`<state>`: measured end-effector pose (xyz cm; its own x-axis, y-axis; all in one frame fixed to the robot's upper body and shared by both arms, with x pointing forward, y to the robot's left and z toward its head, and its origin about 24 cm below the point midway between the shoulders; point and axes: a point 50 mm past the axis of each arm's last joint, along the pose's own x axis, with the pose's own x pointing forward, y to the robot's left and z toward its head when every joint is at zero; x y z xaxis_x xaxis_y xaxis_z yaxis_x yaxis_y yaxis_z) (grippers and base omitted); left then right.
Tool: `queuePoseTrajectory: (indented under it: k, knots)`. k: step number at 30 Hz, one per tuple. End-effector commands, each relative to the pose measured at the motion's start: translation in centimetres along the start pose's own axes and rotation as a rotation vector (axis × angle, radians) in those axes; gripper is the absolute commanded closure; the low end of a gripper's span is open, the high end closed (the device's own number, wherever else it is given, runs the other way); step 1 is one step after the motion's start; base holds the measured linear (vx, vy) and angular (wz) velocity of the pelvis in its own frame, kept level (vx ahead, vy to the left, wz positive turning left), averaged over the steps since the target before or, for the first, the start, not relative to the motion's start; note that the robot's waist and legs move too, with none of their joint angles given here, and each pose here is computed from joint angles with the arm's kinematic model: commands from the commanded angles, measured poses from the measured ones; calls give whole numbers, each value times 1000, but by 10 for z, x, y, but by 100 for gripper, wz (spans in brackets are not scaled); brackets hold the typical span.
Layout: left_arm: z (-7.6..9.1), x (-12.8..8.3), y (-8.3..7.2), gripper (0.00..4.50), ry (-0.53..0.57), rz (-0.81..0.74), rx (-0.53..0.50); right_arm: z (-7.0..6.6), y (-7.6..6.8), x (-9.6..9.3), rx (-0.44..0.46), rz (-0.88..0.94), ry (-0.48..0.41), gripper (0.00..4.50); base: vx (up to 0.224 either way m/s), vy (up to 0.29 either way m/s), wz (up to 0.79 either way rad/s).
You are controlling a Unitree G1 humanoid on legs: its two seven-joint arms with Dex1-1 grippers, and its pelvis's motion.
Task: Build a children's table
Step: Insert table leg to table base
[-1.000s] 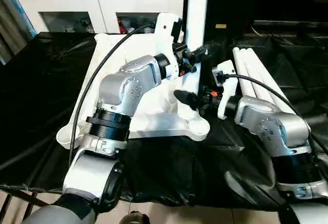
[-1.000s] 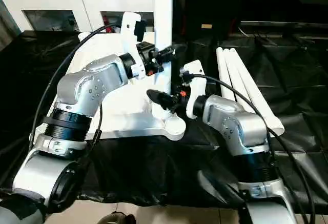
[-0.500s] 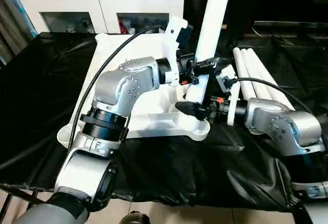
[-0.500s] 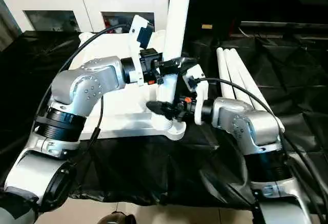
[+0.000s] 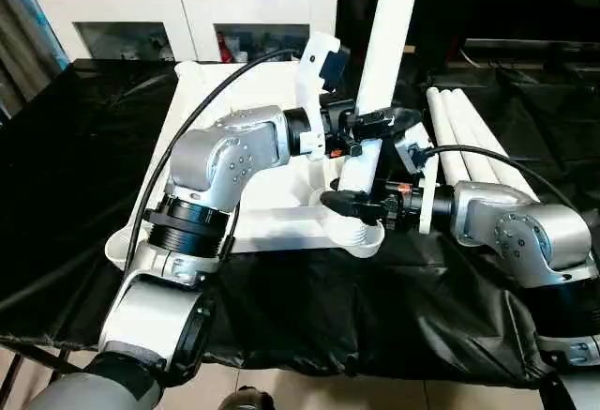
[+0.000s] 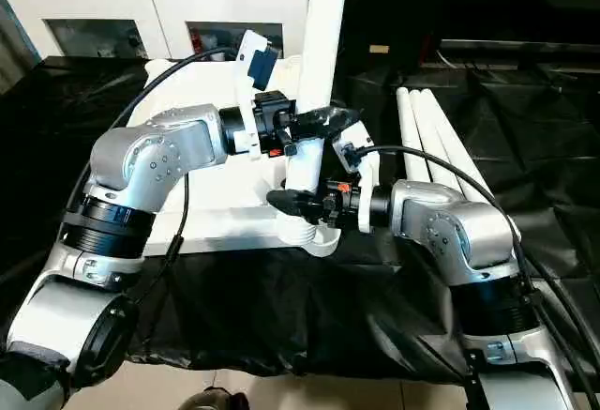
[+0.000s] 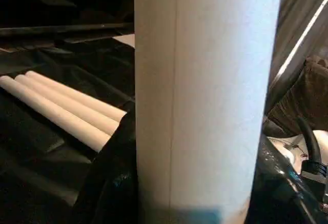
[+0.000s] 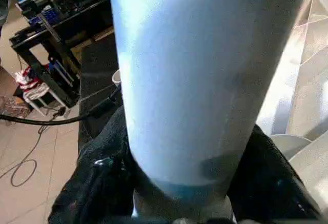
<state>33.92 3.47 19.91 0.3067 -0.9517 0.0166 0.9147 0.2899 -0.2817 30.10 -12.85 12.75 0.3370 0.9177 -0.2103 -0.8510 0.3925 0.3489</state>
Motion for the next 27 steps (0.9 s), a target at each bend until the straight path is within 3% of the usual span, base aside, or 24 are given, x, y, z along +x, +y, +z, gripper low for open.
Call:
queuePoseTrajectory:
  k: [1, 2, 3, 6, 8, 11, 13, 17, 18, 20, 22, 23, 24, 25, 26, 27]
  knots:
    - [1, 2, -3, 265, 2, -23, -11, 3, 0, -3, -12, -10, -18, 257, 0, 0, 0]
    - [2, 2, 0, 265, -2, 21, 12, 2, 0, -3, -11, -12, -19, 257, 0, 0, 0]
    - [2, 2, 0, 195, -17, 2, -16, 2, 0, -3, -11, -12, -20, 257, 0, 0, 0]
    - [6, 1, -3, 195, -54, -30, -25, 0, 0, -3, -9, -20, -22, 258, 0, 0, 0]
    - [8, 1, -3, 153, -66, -26, -23, 0, -1, -3, -8, -23, -24, 259, 0, 0, 0]
    - [19, -1, -1, 151, -177, -12, -5, -1, -2, -3, -8, -46, -37, 259, 0, 0, 0]
    - [39, -7, 2, 151, -382, 28, 25, -2, -7, -2, -11, -98, -71, 259, 0, 0, 0]
    - [52, -15, 4, 151, -475, 54, 30, 0, -13, -2, -28, -193, -152, 259, 0, 0, 0]
    - [53, -21, 5, 151, -475, 20, 53, 3, -18, -1, -39, -255, -222, 259, 0, 0, 0]
    - [49, -26, 7, 151, -431, 6, 85, 3, -22, -1, -53, -313, -257, 259, 0, 0, 0]
    - [31, -33, 13, 151, -289, 22, 207, -2, -26, -2, -73, -366, -256, 259, 0, 0, 0]
    - [19, -36, 18, 151, -204, 36, 277, -5, -27, -3, -86, -390, -243, 259, 0, 0, 0]
    - [-4, -42, 24, 151, -44, 33, 353, -9, -28, -3, -101, -411, -227, 259, 0, 0, 0]
    - [-4, -42, 24, 151, -44, 33, 353, -9, -28, -3, -101, -411, -227, 259, 0, 0, 0]
    - [-18, -47, 28, 151, 54, 30, 399, -11, -28, -3, -108, -416, -220, 259, 0, 0, 0]
    - [-41, -55, 34, 151, 209, 18, 457, -14, -28, -3, -107, -426, -214, 259, 0, 0, 0]
